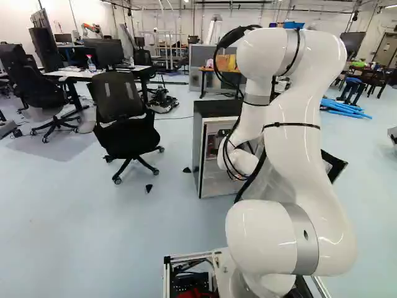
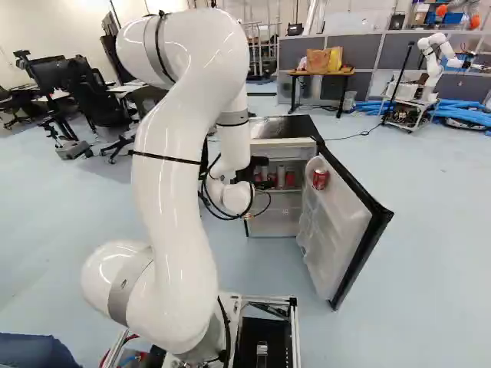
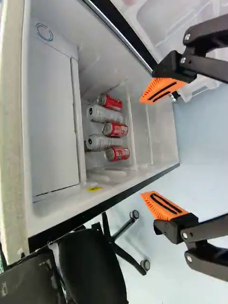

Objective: Grab a drink from the fridge

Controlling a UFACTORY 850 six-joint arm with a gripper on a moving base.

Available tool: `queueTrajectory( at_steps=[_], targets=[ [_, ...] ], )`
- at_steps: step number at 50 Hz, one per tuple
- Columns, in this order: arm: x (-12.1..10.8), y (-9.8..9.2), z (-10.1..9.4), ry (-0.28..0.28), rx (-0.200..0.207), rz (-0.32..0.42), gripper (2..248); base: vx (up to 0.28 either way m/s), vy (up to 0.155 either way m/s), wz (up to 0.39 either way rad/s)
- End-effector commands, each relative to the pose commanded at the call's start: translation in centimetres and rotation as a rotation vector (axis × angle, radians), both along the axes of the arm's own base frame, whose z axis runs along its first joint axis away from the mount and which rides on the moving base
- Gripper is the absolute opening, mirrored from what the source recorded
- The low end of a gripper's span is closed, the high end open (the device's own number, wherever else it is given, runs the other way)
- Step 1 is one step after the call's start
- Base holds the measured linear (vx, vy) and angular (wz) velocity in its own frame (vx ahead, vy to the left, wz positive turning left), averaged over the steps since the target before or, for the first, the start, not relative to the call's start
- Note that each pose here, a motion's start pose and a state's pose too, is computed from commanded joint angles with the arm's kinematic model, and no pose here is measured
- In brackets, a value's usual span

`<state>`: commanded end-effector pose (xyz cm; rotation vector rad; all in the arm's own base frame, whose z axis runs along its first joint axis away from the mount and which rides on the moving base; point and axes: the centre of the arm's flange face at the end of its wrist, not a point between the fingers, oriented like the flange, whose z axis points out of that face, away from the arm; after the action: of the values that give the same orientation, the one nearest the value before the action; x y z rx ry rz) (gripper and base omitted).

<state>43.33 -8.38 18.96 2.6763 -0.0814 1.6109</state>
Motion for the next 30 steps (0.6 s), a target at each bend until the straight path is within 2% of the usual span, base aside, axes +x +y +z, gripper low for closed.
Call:
queueTrajectory(
  at_steps=[30],
  targets=[
    [3.2, -1.3, -4.3, 0.016, 0.004, -0.012, 247, 0.0, 0.0, 0.0]
  ],
)
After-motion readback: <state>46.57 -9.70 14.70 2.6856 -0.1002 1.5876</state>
